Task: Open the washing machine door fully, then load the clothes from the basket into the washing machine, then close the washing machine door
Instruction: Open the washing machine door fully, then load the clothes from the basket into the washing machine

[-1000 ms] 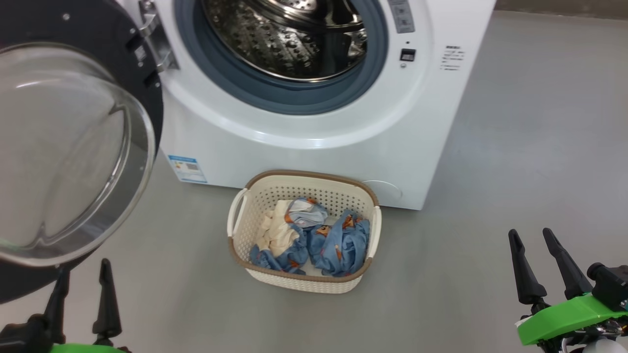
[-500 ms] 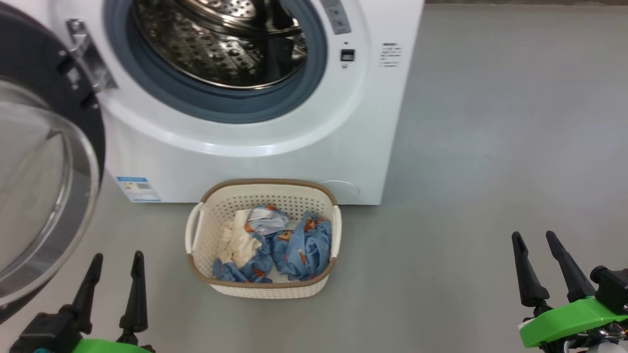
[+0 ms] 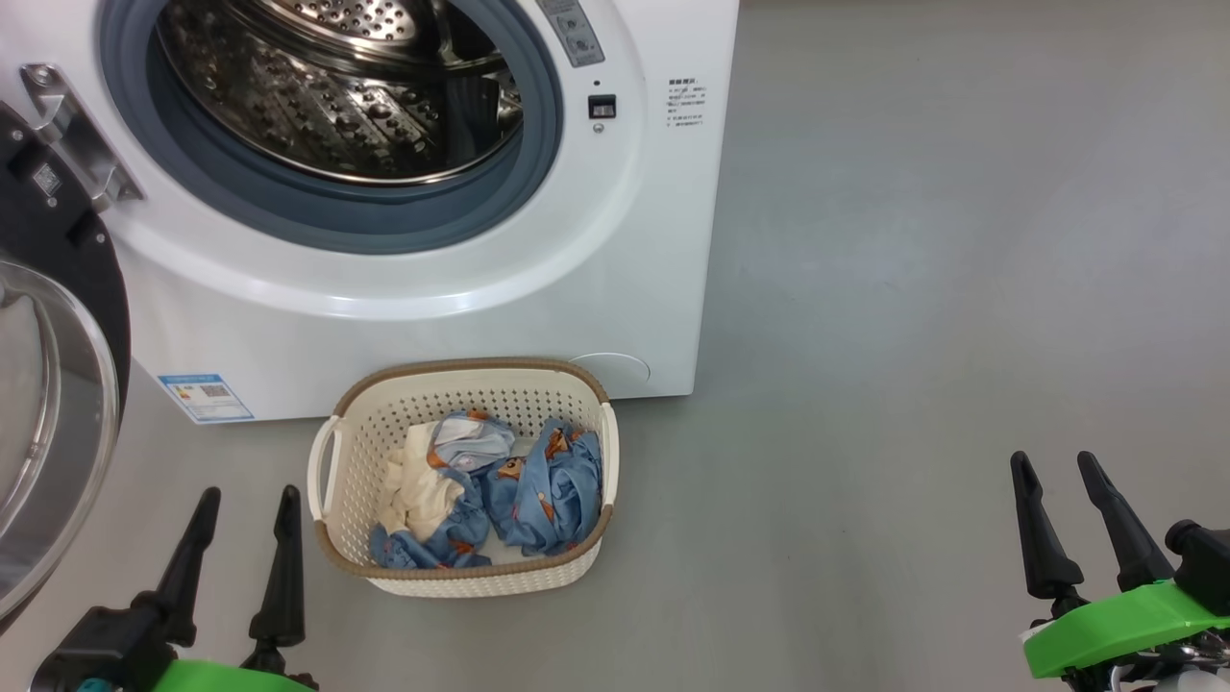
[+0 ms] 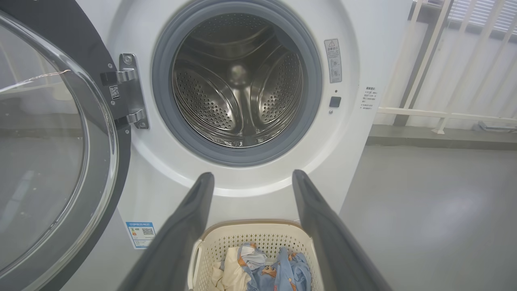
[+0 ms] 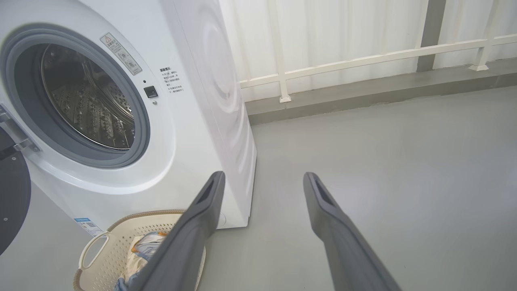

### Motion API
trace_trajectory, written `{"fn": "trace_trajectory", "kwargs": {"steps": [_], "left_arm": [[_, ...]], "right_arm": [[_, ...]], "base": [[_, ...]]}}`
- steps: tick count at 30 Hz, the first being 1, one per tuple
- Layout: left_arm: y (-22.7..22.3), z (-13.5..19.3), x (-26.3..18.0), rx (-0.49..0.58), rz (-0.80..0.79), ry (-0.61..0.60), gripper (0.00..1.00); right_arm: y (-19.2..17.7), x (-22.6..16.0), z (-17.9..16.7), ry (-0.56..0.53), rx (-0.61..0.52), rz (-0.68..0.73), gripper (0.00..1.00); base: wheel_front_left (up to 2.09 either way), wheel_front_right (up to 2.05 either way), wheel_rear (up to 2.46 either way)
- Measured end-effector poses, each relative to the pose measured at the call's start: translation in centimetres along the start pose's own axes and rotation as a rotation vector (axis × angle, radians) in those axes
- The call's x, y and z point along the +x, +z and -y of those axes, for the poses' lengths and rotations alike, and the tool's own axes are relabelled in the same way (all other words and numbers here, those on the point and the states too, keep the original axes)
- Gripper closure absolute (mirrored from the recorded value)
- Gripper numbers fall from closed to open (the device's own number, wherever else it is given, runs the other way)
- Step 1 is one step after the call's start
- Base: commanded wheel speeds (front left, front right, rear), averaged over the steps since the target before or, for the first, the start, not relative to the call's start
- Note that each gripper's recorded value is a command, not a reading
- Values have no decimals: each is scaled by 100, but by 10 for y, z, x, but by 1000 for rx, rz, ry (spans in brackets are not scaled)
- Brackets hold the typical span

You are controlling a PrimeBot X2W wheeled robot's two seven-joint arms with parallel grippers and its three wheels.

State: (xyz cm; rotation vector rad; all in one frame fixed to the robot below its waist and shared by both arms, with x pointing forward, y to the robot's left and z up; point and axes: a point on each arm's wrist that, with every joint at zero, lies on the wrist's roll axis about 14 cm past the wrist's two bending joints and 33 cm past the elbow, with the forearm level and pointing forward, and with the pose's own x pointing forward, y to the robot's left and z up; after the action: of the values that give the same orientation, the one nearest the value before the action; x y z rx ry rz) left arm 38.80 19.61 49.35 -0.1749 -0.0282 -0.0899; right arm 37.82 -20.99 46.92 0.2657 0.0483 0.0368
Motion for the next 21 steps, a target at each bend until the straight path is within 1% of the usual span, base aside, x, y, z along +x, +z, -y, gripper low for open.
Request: {"fn": "trace_trajectory", "kwargs": {"steps": [21], "left_arm": [[-4, 5, -4, -42, -13, -10, 0]], "right_arm": [[4, -1, -2, 5, 1, 12, 0]], "base": [[1, -3, 2]]}}
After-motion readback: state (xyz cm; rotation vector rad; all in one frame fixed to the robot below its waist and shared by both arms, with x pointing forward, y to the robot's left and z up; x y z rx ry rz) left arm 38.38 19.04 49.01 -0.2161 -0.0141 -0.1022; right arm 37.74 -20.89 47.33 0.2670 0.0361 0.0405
